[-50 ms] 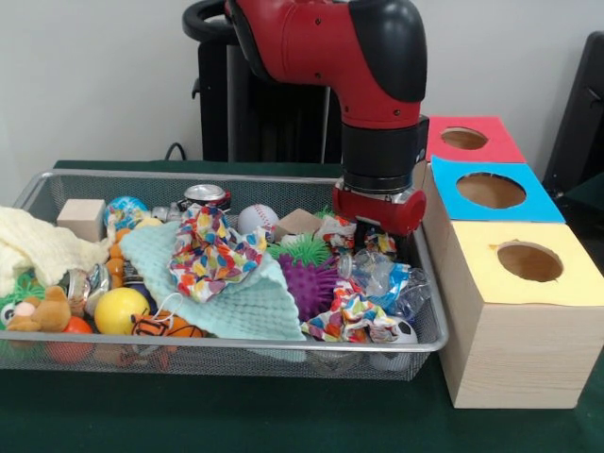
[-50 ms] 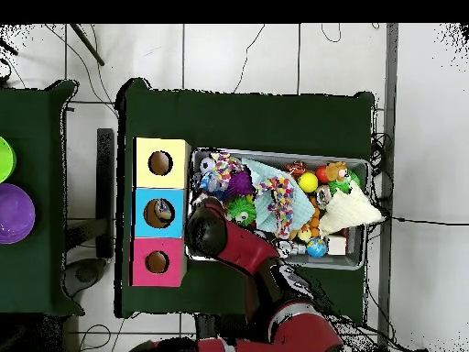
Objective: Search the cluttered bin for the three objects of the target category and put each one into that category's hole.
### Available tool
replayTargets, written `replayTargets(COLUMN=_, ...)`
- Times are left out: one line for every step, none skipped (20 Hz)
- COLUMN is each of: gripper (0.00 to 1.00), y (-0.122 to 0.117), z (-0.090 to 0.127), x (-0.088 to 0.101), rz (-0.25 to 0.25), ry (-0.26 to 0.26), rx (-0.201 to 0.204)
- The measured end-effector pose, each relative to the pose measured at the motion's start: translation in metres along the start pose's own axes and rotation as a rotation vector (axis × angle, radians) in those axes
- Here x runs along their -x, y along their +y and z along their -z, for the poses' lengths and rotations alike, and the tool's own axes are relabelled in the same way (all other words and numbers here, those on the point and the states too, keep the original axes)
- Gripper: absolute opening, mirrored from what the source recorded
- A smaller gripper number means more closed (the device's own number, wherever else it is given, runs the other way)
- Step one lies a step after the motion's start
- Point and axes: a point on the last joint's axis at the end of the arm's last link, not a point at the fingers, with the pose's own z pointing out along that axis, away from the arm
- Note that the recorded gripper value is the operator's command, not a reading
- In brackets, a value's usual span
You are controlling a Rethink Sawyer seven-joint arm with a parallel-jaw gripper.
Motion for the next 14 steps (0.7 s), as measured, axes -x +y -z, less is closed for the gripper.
replayTargets(gripper=1.0, y=0.0, z=0.0, x=0.0, rz=0.0, ry=0.0, rx=0.0)
replayTargets(gripper=1.0, y=0.0, z=0.0, x=0.0, rz=0.0, ry=0.0, rx=0.0)
replayTargets(gripper=1.0, y=0.0, z=0.0, x=0.0, rz=0.0, ry=0.0, rx=0.0)
replayTargets(gripper=1.0, y=0.0, z=0.0, x=0.0, rz=0.001, ry=-0.001, rx=0.001)
replayTargets(gripper=1.0, y=0.001, z=0.001, x=0.0, rz=0.002, ry=-0.001, rx=0.001)
replayTargets(gripper=1.0, y=0.002, z=0.001, x=-0.001, rz=0.004, ry=-0.002, rx=0.001)
replayTargets(gripper=1.0, y=0.003, z=0.002, x=-0.001, rz=0.006, ry=-0.004, rx=0.002)
replayTargets(gripper=1.0, y=0.004, z=0.003, x=-0.002, rz=0.011, ry=-0.006, rx=0.002)
replayTargets(gripper=1.0, y=0.008, z=0.006, x=-0.004, rz=0.023, ry=-0.01, rx=0.001)
replayTargets(gripper=1.0, y=0.01, z=0.007, x=-0.005, rz=0.028, ry=-0.011, rx=0.001)
replayTargets(gripper=1.0, y=0.011, z=0.009, x=-0.006, rz=0.033, ry=-0.013, rx=0.001)
replayTargets(gripper=1.0, y=0.017, z=0.014, x=-0.009, rz=0.046, ry=-0.017, rx=0.003)
replayTargets(gripper=1.0, y=0.019, z=0.016, x=-0.008, rz=0.05, ry=-0.023, rx=0.003)
replayTargets(gripper=1.0, y=0.02, z=0.019, x=-0.007, rz=0.054, ry=-0.029, rx=0.004)
